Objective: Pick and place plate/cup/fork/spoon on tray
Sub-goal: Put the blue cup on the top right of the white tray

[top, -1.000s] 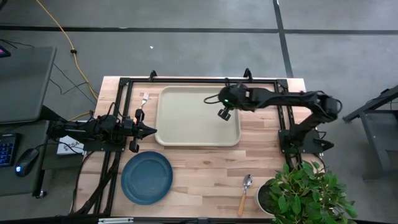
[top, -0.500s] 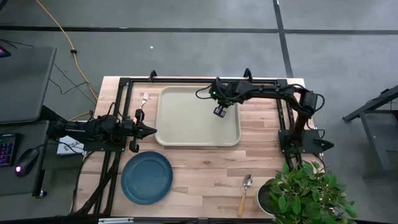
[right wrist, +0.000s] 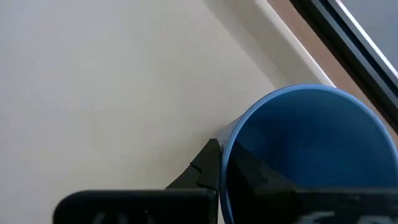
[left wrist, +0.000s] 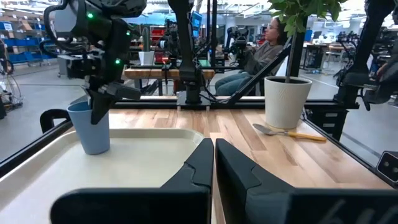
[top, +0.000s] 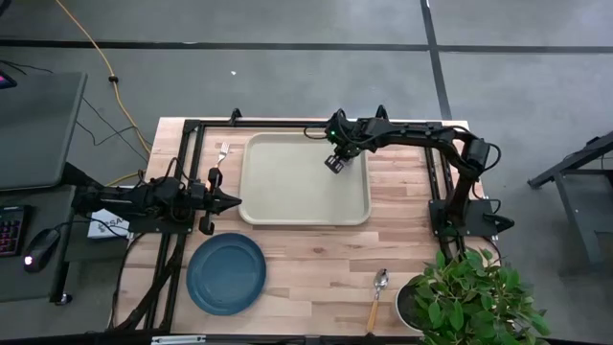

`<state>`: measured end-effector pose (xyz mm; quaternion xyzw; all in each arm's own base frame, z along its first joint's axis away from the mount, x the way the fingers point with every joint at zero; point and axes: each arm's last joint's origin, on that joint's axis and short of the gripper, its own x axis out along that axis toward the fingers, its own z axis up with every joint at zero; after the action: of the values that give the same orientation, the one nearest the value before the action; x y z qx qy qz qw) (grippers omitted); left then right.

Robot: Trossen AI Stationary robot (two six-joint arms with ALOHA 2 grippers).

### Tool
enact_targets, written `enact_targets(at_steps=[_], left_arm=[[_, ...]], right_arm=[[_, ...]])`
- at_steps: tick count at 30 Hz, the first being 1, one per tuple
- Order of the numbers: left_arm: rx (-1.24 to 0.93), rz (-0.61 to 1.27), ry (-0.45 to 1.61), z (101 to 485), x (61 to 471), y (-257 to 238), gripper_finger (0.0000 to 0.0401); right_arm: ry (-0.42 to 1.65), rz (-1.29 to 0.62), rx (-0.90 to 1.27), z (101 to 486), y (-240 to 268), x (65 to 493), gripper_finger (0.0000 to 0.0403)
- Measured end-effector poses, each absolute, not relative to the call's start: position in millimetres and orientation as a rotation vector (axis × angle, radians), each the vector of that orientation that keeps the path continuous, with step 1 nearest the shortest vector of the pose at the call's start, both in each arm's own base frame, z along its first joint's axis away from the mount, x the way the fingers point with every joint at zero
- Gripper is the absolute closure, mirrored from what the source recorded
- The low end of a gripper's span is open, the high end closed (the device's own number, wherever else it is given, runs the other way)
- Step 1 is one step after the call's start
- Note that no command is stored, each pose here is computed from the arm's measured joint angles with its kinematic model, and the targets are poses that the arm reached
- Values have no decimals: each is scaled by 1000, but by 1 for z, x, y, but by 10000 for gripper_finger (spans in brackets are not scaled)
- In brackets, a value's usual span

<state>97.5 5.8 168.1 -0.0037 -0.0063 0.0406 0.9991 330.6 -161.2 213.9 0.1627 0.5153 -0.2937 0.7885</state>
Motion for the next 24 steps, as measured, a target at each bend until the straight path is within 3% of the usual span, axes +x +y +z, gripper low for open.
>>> enact_targets(at_steps=[8, 24], left_arm=[[-7, 81, -12, 168, 98, 6, 400], [-7, 81, -12, 168, 98, 6, 401]], right_arm=[[1101, -648, 376, 214, -162, 330, 399], [1097, -658, 391, 214, -162, 330, 343]])
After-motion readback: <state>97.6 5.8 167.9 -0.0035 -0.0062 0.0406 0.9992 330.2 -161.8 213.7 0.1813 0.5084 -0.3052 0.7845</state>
